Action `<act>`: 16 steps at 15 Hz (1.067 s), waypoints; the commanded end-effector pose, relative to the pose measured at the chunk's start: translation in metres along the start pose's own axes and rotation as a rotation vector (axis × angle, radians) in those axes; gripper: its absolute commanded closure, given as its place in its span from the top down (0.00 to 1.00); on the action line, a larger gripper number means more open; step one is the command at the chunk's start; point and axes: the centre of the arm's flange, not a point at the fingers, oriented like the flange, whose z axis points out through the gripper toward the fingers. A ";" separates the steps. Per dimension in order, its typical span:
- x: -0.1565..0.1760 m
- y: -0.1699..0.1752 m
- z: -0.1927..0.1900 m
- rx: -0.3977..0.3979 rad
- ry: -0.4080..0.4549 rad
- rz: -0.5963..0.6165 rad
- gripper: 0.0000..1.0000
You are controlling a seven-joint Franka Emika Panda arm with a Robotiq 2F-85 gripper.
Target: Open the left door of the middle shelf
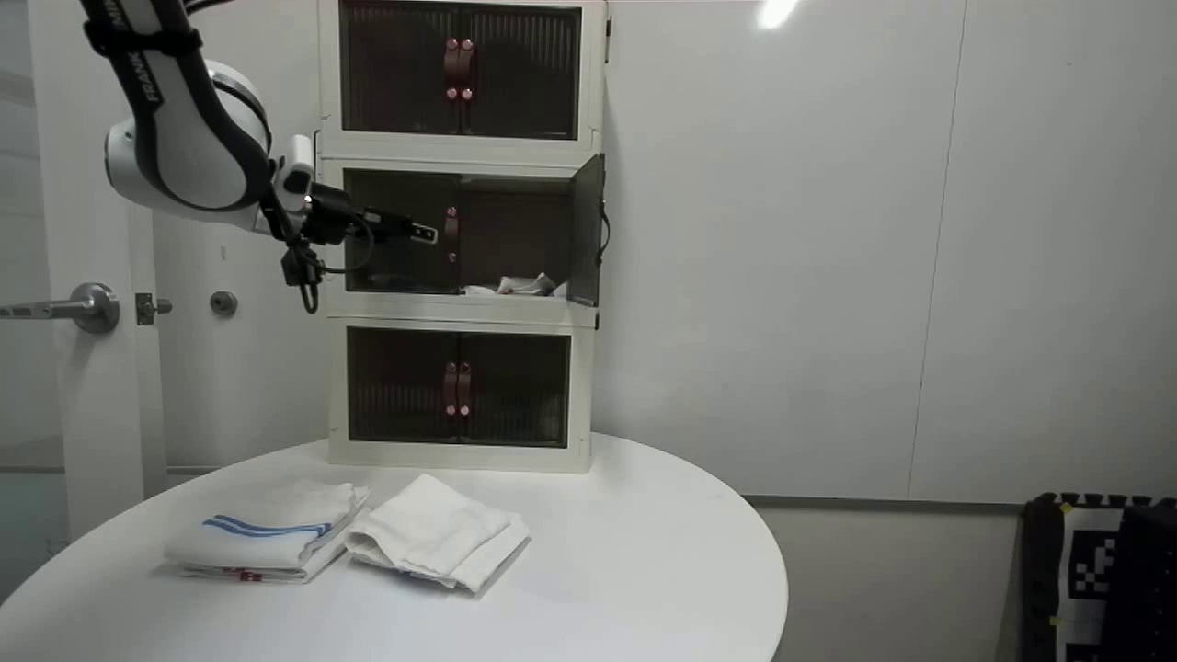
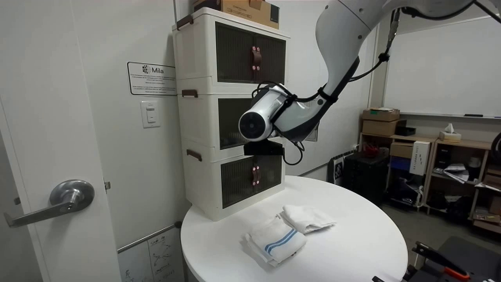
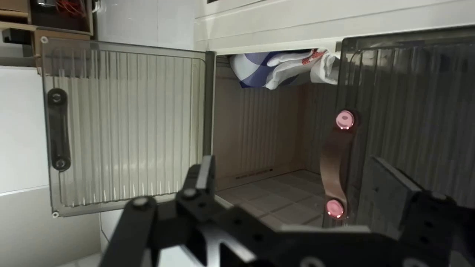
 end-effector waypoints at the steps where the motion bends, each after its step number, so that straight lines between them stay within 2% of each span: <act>1: 0.005 -0.017 0.023 0.007 0.005 0.072 1.00; 7: 0.005 -0.026 0.046 0.016 -0.009 0.086 1.00; 14: 0.019 -0.032 0.071 -0.008 0.023 0.125 1.00; 15: 0.019 -0.032 0.073 -0.010 0.024 0.126 0.75; 16: 0.019 -0.031 0.073 -0.009 0.023 0.125 0.74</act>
